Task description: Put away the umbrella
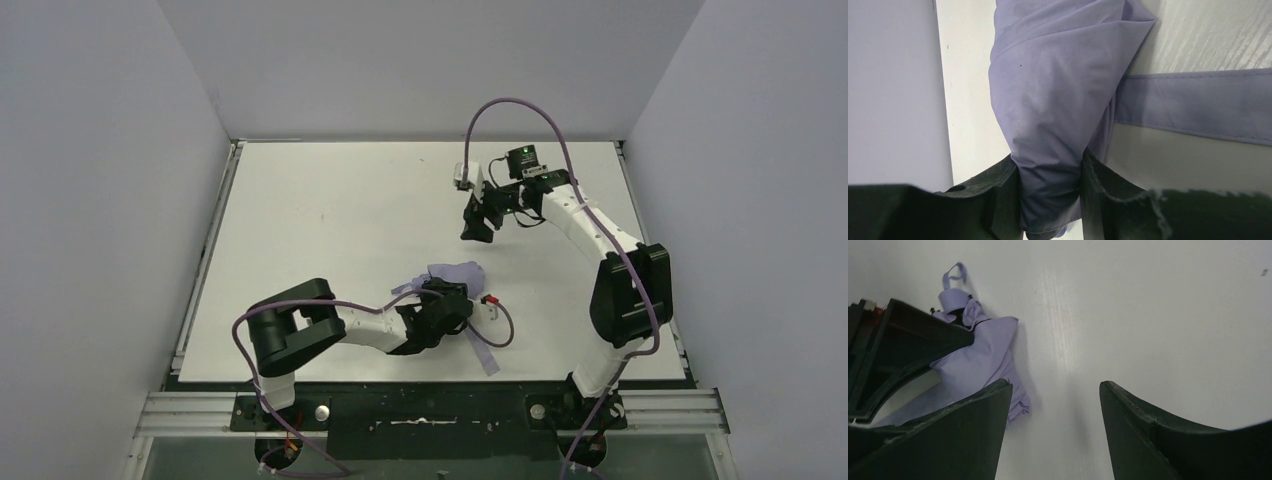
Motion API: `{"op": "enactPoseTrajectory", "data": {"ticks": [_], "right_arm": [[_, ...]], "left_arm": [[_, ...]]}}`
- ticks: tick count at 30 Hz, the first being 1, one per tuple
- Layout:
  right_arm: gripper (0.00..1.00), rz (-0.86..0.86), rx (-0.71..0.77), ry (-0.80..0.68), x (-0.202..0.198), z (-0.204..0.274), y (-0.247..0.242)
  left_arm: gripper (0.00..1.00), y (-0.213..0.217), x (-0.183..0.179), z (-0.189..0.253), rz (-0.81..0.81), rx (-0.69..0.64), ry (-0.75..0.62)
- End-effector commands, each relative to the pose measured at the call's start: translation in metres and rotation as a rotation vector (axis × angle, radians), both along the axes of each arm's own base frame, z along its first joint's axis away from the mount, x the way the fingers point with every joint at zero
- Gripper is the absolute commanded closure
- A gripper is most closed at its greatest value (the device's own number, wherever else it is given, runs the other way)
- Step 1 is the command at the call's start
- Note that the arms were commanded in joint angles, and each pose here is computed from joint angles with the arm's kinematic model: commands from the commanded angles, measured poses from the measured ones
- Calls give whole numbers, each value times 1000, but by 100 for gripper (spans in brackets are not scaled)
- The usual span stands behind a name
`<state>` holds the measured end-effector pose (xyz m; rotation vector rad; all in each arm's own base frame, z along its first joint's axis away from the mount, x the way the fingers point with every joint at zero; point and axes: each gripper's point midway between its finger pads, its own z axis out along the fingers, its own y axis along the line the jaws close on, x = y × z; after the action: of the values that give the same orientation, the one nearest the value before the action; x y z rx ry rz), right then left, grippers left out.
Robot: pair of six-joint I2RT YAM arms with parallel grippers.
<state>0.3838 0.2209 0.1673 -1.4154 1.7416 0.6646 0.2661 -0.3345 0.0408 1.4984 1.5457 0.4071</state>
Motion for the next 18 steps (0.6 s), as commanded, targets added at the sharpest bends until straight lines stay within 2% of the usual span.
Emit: {"op": "enactPoseTrajectory", "data": {"ticks": [1,5,14,18], "right_arm": [[34,276,-79,94,-62,-15,-3],[34,331,-84,162,-80,-28,-2],[32,355,-130,207,-81,-51,4],[28,357,-167,235,-82,-62,5]], "left_arm": [[100,1,-18,-33,-100,78,67],[100,-1,-22,-36,-118,88,67],[100,1,-27,-41,-133,108,81],[100,2,-28,-42,-132,108,86]]}}
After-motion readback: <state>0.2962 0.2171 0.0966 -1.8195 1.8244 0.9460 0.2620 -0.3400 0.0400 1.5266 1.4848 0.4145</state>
